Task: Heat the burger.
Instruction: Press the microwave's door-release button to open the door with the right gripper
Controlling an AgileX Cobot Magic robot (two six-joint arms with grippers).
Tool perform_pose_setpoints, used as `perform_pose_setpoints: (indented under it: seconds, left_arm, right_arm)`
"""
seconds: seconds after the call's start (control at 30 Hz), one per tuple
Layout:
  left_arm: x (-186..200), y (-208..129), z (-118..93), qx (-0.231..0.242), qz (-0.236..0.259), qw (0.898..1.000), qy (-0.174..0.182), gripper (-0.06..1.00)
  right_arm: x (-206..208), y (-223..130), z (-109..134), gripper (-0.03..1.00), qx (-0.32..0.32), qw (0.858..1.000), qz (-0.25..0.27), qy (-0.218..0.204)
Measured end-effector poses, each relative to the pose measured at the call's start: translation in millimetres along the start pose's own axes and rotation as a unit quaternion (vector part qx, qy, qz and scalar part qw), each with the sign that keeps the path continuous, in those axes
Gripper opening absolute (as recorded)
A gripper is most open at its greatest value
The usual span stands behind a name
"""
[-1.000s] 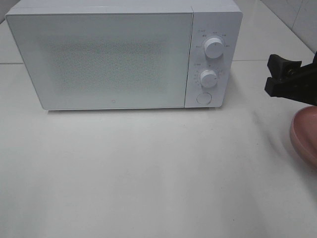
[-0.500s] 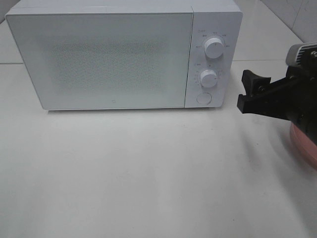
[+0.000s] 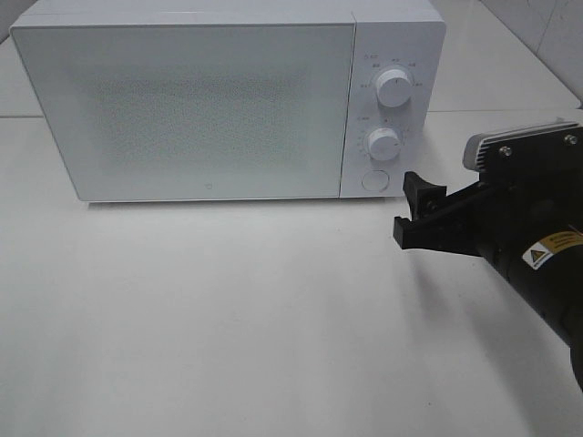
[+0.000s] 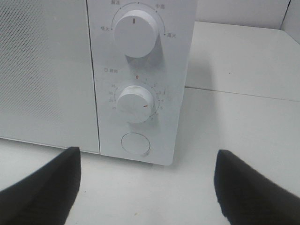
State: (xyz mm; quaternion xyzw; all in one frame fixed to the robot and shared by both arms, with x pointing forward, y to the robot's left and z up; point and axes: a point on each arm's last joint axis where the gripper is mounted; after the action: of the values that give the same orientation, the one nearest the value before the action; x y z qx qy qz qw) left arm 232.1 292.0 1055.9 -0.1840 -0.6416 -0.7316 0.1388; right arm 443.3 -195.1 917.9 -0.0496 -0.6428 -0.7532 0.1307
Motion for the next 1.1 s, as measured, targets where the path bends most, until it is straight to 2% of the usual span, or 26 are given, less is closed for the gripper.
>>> perform_pose_setpoints:
  seconds: [0.3,0.33,0.4,0.47,0.5,0.57,0.6,0.67,0.7,0.73,0.77,0.8,0.83,0.87,0.93,0.97,1.0,1.03,1.07,1.1]
  left_arm:
    - [0.0,0.0,0.0,0.0,0.0,1.0,0.0,0.99]
    - [0.0,0.0,0.0,0.0,0.0,1.0,0.0,0.99]
    - [0.0,0.0,0.0,0.0,0.0,1.0,0.0,0.99]
    - [0.0,0.0,0.0,0.0,0.0,1.0,0.0,0.99]
    - [0.0,0.0,0.0,0.0,0.0,1.0,0.0,0.99]
    - [0.0,0.0,0.0,0.0,0.0,1.0,0.0,0.99]
    - [0.0,0.0,0.0,0.0,0.0,1.0,0.0,0.99]
    - [0.0,0.0,0.0,0.0,0.0,1.0,0.0,0.99]
    - [0.0,0.0,0.0,0.0,0.0,1.0,0.0,0.99]
    - [0.0,0.0,0.0,0.0,0.0,1.0,0.0,0.99]
    - [0.0,0.0,0.0,0.0,0.0,1.0,0.0,0.99]
    - [0.0,0.0,0.0,0.0,0.0,1.0,0.0,0.99]
    - [0.0,0.0,0.0,0.0,0.0,1.0,0.0,0.99]
    - [0.0,0.0,0.0,0.0,0.0,1.0,0.0,0.99]
    - [0.0,0.0,0.0,0.0,0.0,1.0,0.0,0.99]
    - [0.0,0.0,0.0,0.0,0.0,1.0,0.0,0.99]
    - [0.0,0.0,0.0,0.0,0.0,1.0,0.0,0.99]
    - [0.0,0.0,0.0,0.0,0.0,1.0,0.0,0.99]
    - [0.0,0.0,0.0,0.0,0.0,1.0,0.0,0.99]
    - [0.0,0.0,0.0,0.0,0.0,1.0,0.0,0.99]
  right_arm:
    - [-4.9,-10.2,0.1,0.76,-0.05,0.999,0.016,-0.01]
    - [-5.2,-11.2,0.0,0.76,-0.076,0.997,0.017,-0.011]
    - [-5.2,-11.2,0.0,0.76,-0.089,0.996,0.017,-0.012]
    - [-5.2,-11.1,0.0,0.73,-0.142,0.99,0.016,-0.012]
    - [-5.2,-11.1,0.0,0.73,-0.142,0.99,0.016,-0.012]
    - [-5.2,-11.0,0.0,0.68,-0.212,0.977,0.015,-0.013]
    - [-5.2,-11.0,0.0,0.68,-0.212,0.977,0.015,-0.013]
    - [-5.2,-11.0,0.0,0.61,-0.272,0.962,0.014,-0.014]
    - [-5.2,-11.0,0.0,0.61,-0.272,0.962,0.014,-0.014]
    - [-5.2,-11.0,0.0,0.58,-0.294,0.956,0.014,-0.015]
    - [-5.2,-11.0,0.0,0.52,-0.34,0.94,0.013,-0.015]
    - [-5.2,-11.0,0.0,0.52,-0.34,0.94,0.013,-0.015]
    - [-5.2,-11.0,0.0,0.49,-0.365,0.931,0.012,-0.016]
    - [-5.2,-11.0,0.0,0.49,-0.365,0.931,0.012,-0.016]
    - [-5.2,-11.0,0.0,0.38,-0.451,0.893,0.011,-0.017]
    - [-5.2,-11.0,0.0,0.38,-0.451,0.893,0.011,-0.017]
    - [-5.2,-11.0,0.0,0.35,-0.472,0.881,0.011,-0.017]
    - [-5.2,-11.0,0.0,0.3,-0.511,0.86,0.01,-0.017]
    - [-5.2,-11.0,0.0,0.3,-0.511,0.86,0.01,-0.017]
    - [-5.2,-11.0,0.0,0.28,-0.527,0.85,0.009,-0.018]
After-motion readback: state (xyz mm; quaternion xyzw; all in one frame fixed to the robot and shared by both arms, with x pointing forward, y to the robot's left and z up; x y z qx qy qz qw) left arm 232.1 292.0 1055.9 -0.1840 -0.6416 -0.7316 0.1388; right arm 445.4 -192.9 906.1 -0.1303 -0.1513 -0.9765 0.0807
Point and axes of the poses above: a point on each arm's last joint axis where the gripper is mounted, x pointing back along that axis away from the gripper, z along the wrist's bending axis when the last joint is at zero, y = z × x, and after that the axes turned 14 degrees about -x, right-handed
